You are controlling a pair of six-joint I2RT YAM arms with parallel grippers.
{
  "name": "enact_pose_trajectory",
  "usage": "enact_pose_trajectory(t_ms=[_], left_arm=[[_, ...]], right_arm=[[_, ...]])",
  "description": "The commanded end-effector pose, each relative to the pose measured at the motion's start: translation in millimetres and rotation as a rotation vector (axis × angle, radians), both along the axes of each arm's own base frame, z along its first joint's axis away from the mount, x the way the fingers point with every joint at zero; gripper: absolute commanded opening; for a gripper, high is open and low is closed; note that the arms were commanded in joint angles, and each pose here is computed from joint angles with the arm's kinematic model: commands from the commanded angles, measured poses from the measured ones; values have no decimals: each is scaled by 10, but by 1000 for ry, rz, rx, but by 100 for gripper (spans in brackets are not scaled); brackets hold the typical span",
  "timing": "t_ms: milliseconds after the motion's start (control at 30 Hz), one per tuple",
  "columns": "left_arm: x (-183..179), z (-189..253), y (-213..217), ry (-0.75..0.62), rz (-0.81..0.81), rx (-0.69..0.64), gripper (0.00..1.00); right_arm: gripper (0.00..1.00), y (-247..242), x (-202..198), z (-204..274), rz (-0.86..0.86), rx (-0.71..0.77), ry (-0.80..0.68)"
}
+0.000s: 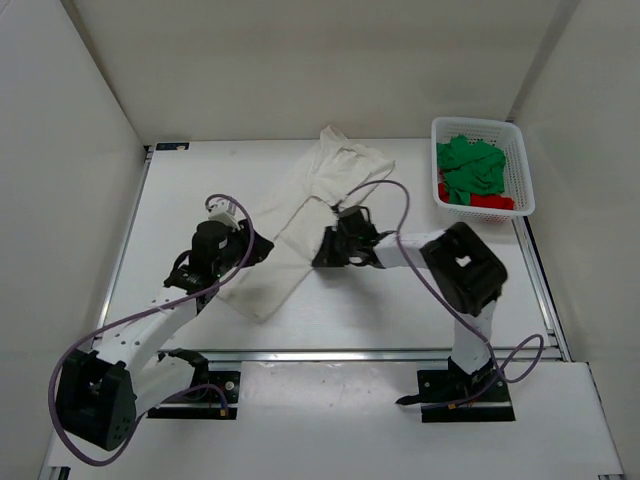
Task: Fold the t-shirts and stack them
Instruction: Rotate the tshirt 90 degrees, then grab the bottom of the folded rectangular tshirt with both arms
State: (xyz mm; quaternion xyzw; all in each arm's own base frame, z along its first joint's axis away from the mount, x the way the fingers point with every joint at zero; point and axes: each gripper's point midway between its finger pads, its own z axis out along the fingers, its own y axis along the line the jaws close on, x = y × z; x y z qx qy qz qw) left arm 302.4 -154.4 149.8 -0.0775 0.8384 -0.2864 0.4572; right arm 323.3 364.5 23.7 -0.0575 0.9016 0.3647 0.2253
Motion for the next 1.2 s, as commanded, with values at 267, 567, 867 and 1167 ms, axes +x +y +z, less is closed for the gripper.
enact_pose_trajectory(t_ms=[267, 567, 867, 1167], left_arm=[[-372, -267, -690, 79, -259, 118, 46], [-757, -954, -38, 221, -147, 350, 54], [-1058, -1144, -26, 311, -173, 408, 62], [-1233, -1367, -69, 400, -229, 376, 59]], right_arm=[[44, -1743, -387, 372, -203, 9, 18], [39, -1550, -1516, 198, -69, -32, 68], [42, -1519, -1917, 45, -34, -6, 149], [33, -1334, -1970, 66, 36, -1, 154]])
